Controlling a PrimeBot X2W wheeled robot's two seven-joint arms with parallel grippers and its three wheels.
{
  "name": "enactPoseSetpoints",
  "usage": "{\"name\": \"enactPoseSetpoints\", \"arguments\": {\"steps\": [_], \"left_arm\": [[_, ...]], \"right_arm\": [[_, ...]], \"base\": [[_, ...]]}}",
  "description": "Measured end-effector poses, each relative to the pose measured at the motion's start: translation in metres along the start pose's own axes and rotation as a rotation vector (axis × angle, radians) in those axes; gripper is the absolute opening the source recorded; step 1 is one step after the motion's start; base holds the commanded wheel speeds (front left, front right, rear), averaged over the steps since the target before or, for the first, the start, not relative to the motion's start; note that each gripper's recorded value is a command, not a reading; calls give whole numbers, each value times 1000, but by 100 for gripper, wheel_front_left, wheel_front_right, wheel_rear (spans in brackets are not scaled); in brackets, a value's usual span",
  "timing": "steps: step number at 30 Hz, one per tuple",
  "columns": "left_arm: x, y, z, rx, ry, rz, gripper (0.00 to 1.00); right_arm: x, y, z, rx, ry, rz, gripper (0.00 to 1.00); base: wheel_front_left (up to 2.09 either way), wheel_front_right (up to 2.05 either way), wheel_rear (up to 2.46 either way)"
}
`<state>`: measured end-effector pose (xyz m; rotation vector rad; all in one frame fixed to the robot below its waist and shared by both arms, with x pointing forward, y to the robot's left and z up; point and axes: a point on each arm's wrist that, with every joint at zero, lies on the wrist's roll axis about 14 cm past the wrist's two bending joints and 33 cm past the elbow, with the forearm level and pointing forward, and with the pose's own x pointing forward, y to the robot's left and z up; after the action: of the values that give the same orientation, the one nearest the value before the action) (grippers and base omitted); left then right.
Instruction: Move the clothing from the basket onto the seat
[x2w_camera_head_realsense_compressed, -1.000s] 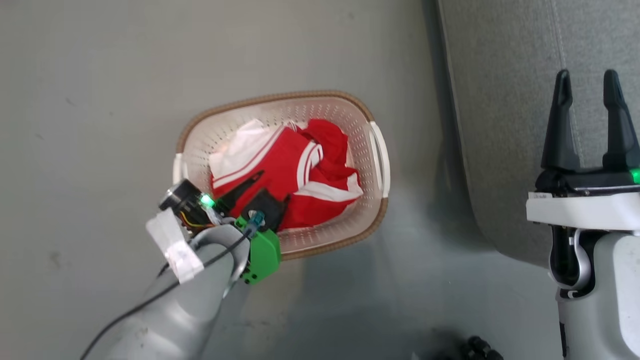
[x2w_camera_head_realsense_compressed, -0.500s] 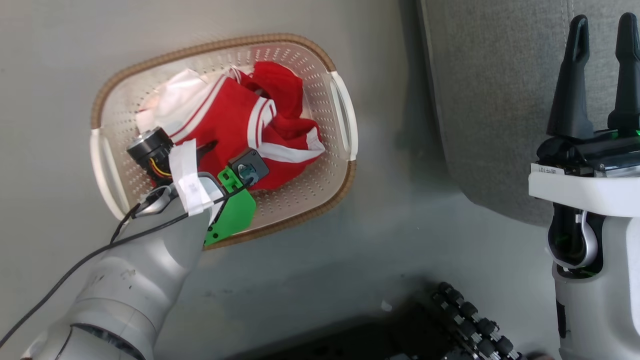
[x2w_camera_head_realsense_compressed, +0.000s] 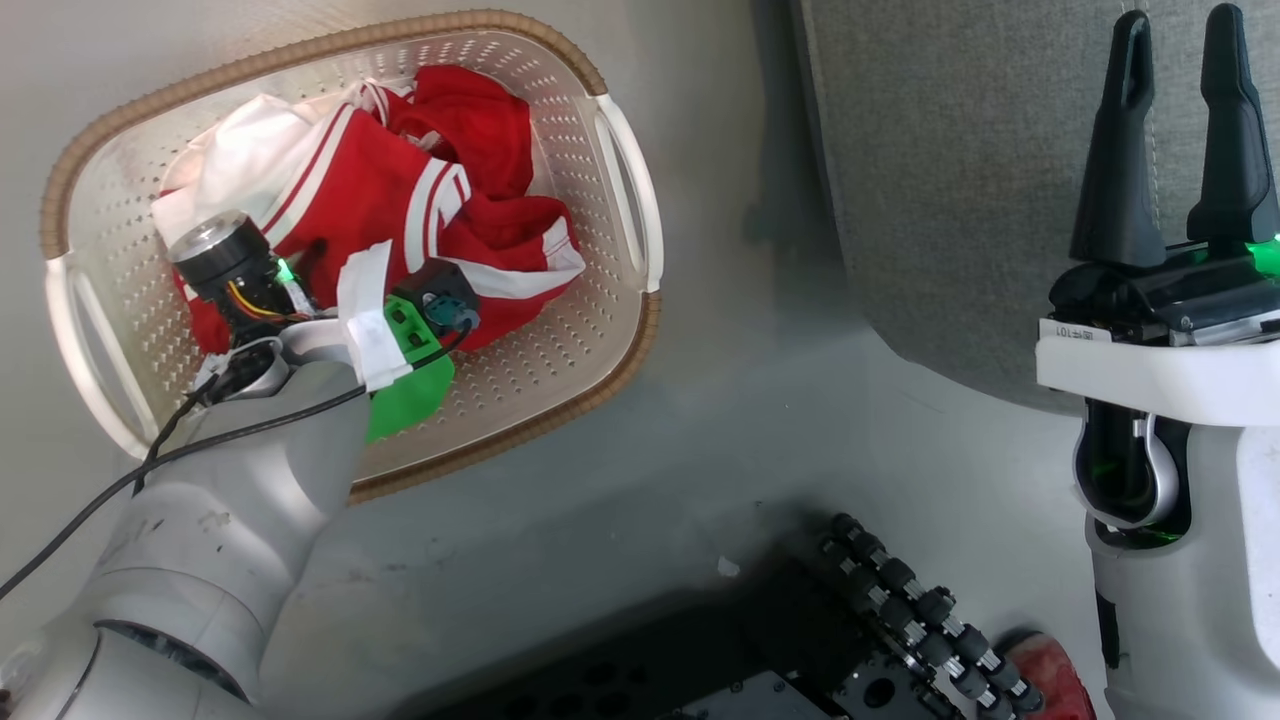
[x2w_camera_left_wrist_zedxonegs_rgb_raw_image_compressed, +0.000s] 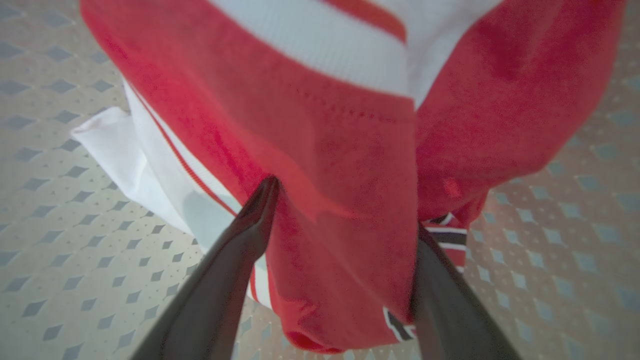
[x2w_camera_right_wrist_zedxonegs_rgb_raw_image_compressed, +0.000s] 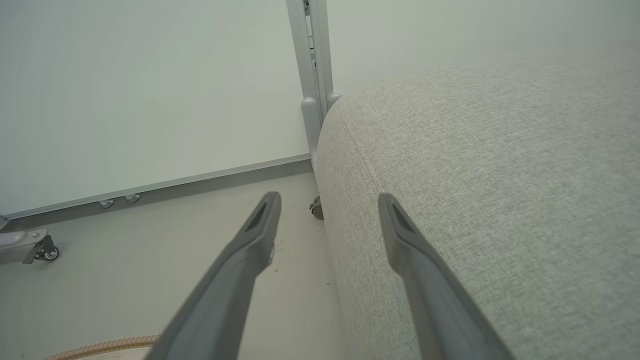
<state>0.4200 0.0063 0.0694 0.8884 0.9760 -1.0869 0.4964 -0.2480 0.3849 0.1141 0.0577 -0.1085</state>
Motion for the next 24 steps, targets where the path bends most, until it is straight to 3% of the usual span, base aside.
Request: {"name": "enactPoseSetpoints", "arguments": {"steps": [2, 3, 4, 13, 24], "left_arm": [[3, -1, -1, 5, 2, 1, 100], [4, -1, 0, 6, -2, 1, 42], [4, -1, 3, 5, -18, 2, 0], [-13, 1, 26, -53, -113, 35, 0], [-75, -7, 49, -222, -251, 96, 0]], "right_arm": [[1, -1, 0, -2, 0, -2, 100], [1, -2, 0, -3, 1, -2, 100], [0, -1, -1, -2, 3, -2, 100], [-2, 4, 9, -6, -9, 11, 100], [-23, 17, 43, -26, -50, 39, 100]], "base": [[0, 0, 0], [0, 0, 0], [0, 0, 0], [0, 0, 0], [0, 0, 0]]}}
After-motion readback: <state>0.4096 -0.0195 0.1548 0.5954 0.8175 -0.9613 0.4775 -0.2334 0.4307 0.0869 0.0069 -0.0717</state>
